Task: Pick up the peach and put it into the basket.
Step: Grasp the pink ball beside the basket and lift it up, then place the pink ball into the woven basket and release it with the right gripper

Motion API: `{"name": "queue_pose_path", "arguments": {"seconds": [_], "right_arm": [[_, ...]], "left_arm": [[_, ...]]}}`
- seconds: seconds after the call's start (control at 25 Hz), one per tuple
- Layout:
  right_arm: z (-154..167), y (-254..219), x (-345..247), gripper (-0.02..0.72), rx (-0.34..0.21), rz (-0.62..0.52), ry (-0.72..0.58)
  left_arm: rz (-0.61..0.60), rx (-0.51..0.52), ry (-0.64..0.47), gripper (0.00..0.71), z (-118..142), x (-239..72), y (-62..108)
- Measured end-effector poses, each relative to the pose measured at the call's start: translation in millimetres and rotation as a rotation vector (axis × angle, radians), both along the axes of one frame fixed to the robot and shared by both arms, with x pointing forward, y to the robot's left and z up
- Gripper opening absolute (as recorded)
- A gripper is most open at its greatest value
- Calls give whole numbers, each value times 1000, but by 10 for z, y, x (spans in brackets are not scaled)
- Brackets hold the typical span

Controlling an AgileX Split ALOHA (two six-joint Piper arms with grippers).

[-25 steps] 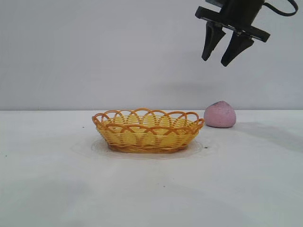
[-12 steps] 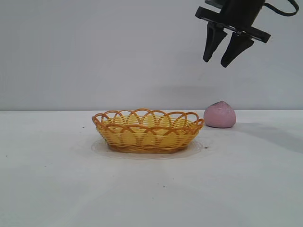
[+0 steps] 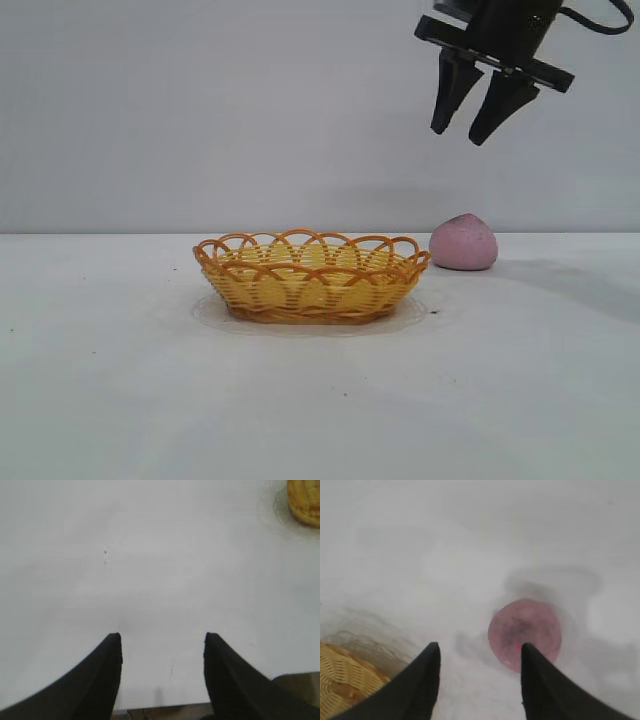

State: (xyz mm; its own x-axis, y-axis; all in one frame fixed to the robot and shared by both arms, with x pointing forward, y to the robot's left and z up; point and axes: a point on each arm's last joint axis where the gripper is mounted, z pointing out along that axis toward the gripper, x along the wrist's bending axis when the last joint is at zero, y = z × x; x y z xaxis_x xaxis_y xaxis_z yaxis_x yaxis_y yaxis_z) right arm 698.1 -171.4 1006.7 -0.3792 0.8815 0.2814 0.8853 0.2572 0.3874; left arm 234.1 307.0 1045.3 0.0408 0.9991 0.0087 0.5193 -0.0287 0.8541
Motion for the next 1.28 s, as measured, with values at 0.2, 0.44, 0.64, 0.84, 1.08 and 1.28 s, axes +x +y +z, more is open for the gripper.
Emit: {"name": "queue_pose_path", "arguments": {"seconds": [0.2, 0.44, 0.64, 0.84, 1.08, 1.28], "right_arm": [[-320, -20, 63, 344, -58, -19, 60], [-682, -18, 165, 344, -75, -47, 77], [-910, -5, 236, 111, -67, -70, 71], [-546, 144, 144, 0, -69, -6, 4], [271, 768, -417, 0, -52, 251, -52], [118, 1201, -734, 0, -82, 411, 70]], "left_arm": [[-18, -16, -18, 323, -11, -36, -17], [-18, -16, -15, 323, -20, -33, -17], [-1, -16, -15, 323, -20, -33, -19], [47, -15, -17, 323, -20, -38, -22], [50, -15, -17, 323, -20, -38, -23], [50, -15, -17, 323, -20, -38, -23]]}}
